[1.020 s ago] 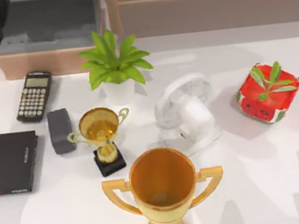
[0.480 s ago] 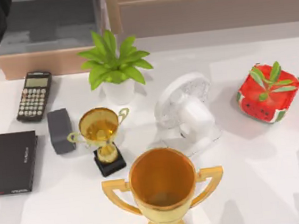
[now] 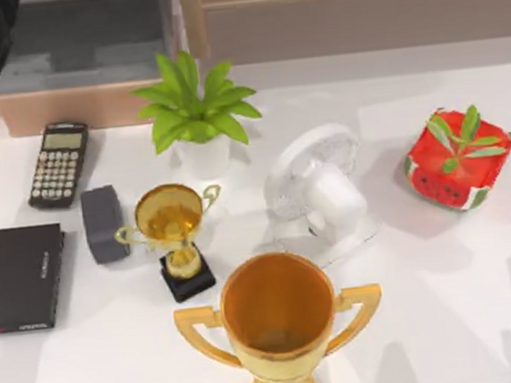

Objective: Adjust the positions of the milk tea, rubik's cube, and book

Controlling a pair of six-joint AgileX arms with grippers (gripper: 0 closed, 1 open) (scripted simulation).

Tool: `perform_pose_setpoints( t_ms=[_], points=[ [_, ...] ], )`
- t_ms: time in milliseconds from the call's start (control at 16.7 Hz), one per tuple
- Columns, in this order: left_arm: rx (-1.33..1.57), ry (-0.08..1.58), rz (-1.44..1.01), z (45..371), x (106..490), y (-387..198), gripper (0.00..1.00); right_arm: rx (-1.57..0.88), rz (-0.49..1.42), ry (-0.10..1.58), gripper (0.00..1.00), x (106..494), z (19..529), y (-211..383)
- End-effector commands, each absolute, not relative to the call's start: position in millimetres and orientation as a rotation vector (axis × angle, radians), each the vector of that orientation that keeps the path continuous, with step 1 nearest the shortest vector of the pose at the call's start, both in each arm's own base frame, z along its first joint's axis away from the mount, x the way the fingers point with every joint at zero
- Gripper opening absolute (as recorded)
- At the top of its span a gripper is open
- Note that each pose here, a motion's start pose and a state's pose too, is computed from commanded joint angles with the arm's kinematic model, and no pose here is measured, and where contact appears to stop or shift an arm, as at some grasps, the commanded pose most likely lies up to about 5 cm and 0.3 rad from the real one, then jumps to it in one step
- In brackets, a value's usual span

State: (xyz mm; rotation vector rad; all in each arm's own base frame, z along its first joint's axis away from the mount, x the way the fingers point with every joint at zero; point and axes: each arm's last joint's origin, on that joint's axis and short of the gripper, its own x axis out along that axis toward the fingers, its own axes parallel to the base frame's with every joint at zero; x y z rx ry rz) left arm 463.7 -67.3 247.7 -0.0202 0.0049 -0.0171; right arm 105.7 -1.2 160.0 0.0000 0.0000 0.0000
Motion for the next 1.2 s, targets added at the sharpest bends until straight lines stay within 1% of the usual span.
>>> perform_pose_setpoints(
  t_ms=[300, 360, 780, 1200],
  points=[
    [-0.020, 0.005, -0.017, 247.7, 463.7, -67.3, 0.02, 0.000, 0.000, 0.000, 1.00, 105.7, 160.0, -1.2],
    [-0.020, 0.005, -0.017, 247.7, 463.7, -67.3, 0.00, 0.000, 0.000, 0.000, 1.00, 105.7, 160.0, -1.2],
    [-0.020, 0.005, -0.017, 247.7, 463.7, -67.3, 0.00, 0.000, 0.000, 0.000, 1.00, 105.7, 160.0, -1.2],
    [-0.019, 0.003, -0.018, 255.9, 456.0, -67.7, 0.00, 0.000, 0.000, 0.000, 1.00, 105.7, 160.0, -1.2]
  ],
)
